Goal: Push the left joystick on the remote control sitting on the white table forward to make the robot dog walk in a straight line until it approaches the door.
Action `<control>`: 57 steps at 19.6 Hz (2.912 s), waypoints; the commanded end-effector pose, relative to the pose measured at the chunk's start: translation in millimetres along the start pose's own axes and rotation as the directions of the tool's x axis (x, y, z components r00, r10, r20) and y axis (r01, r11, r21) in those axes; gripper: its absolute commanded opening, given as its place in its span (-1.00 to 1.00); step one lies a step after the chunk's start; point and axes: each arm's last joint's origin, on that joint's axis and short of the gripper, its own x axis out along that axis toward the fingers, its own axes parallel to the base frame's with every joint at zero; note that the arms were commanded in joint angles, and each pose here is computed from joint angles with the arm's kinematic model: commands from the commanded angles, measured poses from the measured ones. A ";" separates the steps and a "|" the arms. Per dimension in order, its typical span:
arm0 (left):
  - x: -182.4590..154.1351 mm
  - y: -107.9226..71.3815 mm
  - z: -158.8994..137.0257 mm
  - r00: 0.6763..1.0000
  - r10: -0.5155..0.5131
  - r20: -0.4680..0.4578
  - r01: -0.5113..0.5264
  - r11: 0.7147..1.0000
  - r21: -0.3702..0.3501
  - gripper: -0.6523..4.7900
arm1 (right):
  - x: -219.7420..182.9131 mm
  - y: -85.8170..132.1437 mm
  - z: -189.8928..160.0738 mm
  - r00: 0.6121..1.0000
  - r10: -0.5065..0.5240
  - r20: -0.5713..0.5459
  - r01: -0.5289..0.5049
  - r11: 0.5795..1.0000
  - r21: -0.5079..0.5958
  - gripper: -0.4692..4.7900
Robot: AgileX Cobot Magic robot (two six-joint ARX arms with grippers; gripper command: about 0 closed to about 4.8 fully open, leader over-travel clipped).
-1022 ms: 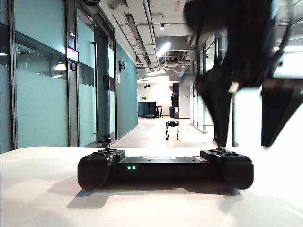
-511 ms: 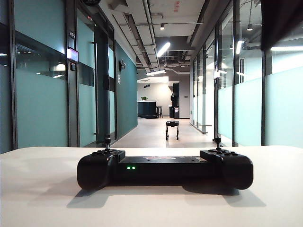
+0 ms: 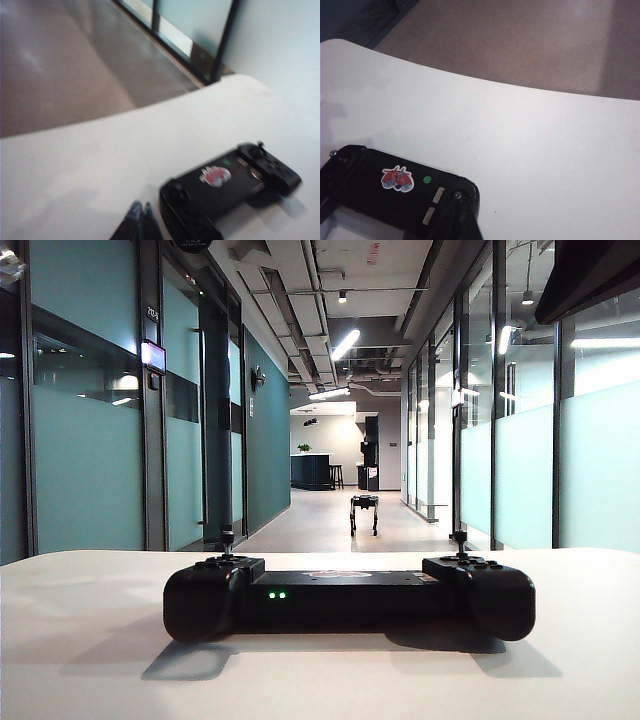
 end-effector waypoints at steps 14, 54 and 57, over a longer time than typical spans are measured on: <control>3.4 6.4 -24.6 0.958 0.128 0.255 -0.149 0.987 0.065 -0.78 | -0.2 0.1 1.9 1.000 -0.003 0.009 0.003 1.000 0.000 -0.82; 2.9 49.9 -92.3 0.837 0.481 0.260 -0.483 0.873 -0.061 -0.78 | -0.1 0.2 2.0 1.000 -0.003 0.010 0.003 1.000 0.000 -0.82; 2.9 49.9 -92.2 0.837 0.482 0.260 -0.480 0.874 -0.076 -0.78 | -0.1 0.2 1.9 1.000 -0.003 0.009 0.003 1.000 0.000 -0.82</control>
